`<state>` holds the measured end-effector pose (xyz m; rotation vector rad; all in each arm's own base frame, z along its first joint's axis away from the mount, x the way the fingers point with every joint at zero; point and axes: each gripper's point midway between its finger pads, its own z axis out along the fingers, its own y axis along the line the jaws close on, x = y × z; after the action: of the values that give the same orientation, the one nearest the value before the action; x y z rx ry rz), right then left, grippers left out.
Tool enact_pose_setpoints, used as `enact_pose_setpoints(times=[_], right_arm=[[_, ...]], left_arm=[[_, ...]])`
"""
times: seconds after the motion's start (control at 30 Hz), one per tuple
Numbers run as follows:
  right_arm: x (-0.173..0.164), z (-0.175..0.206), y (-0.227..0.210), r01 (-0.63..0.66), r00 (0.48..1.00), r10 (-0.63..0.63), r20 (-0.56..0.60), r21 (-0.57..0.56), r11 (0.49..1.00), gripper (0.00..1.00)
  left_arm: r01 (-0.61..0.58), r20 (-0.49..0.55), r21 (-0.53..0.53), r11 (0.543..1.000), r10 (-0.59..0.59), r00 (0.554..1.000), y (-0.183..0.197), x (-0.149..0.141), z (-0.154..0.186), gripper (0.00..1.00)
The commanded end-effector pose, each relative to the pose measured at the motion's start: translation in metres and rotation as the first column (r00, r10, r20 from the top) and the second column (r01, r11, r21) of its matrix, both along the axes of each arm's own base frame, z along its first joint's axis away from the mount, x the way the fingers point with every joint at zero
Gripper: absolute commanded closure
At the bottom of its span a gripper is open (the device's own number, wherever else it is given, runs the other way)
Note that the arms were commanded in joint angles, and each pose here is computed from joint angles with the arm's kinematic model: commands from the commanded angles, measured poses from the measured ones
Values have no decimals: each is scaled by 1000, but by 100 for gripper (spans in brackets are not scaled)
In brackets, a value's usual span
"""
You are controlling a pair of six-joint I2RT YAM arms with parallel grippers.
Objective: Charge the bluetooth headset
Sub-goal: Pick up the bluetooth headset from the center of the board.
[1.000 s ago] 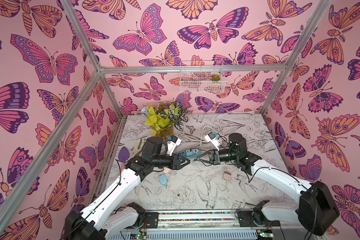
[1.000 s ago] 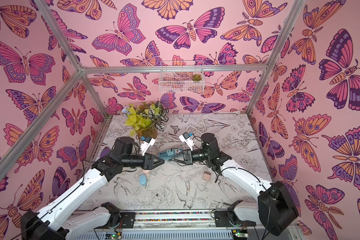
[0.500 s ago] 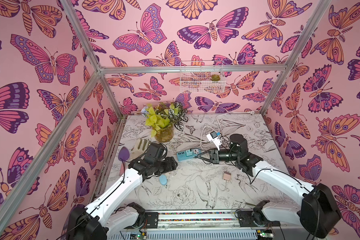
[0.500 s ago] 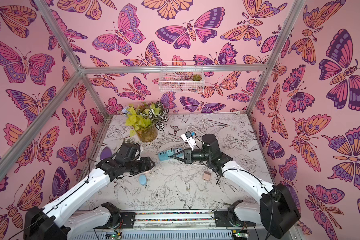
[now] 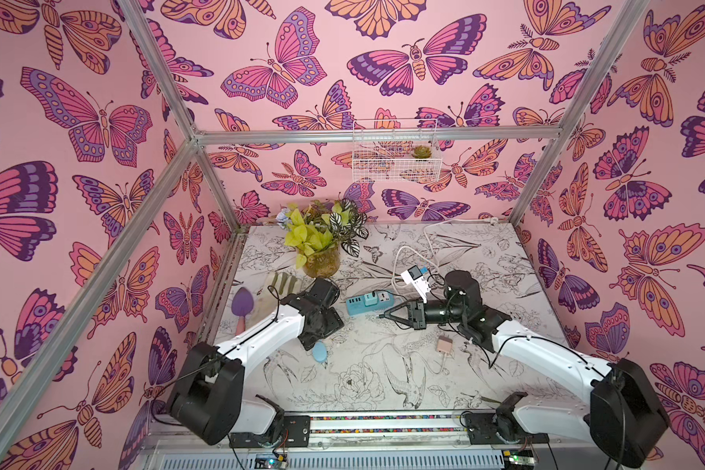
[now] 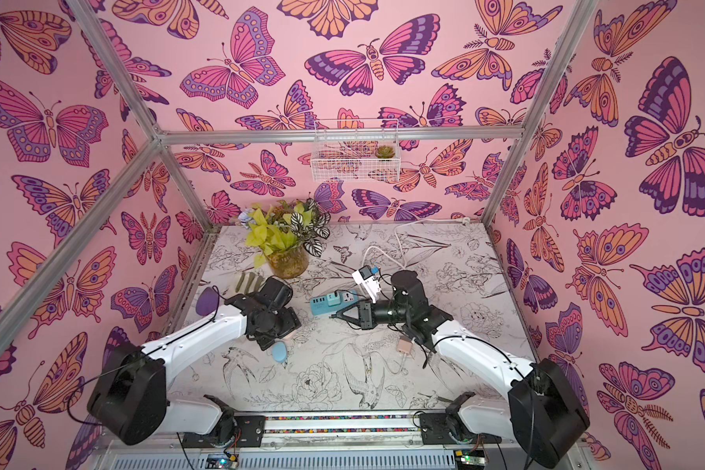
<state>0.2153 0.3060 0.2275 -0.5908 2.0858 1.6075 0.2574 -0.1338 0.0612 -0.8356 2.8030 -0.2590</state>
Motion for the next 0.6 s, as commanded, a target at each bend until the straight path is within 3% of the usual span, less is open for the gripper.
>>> enact_pose_setpoints(times=[0.0, 0.4, 0.57], right_arm=[[-2, 9, 1, 7, 999, -8, 35, 31, 1000, 100], [-4, 12, 0, 13, 999, -15, 43, 43, 999, 100], [-4, 11, 0, 13, 999, -15, 39, 42, 999, 100]], left_arm=[[-79, 3, 45, 996, 79, 997, 7, 12, 0, 15], [-141, -83, 81, 987, 148, 986, 8, 20, -28, 12], [-140, -111, 83, 987, 149, 983, 4, 23, -38, 16]])
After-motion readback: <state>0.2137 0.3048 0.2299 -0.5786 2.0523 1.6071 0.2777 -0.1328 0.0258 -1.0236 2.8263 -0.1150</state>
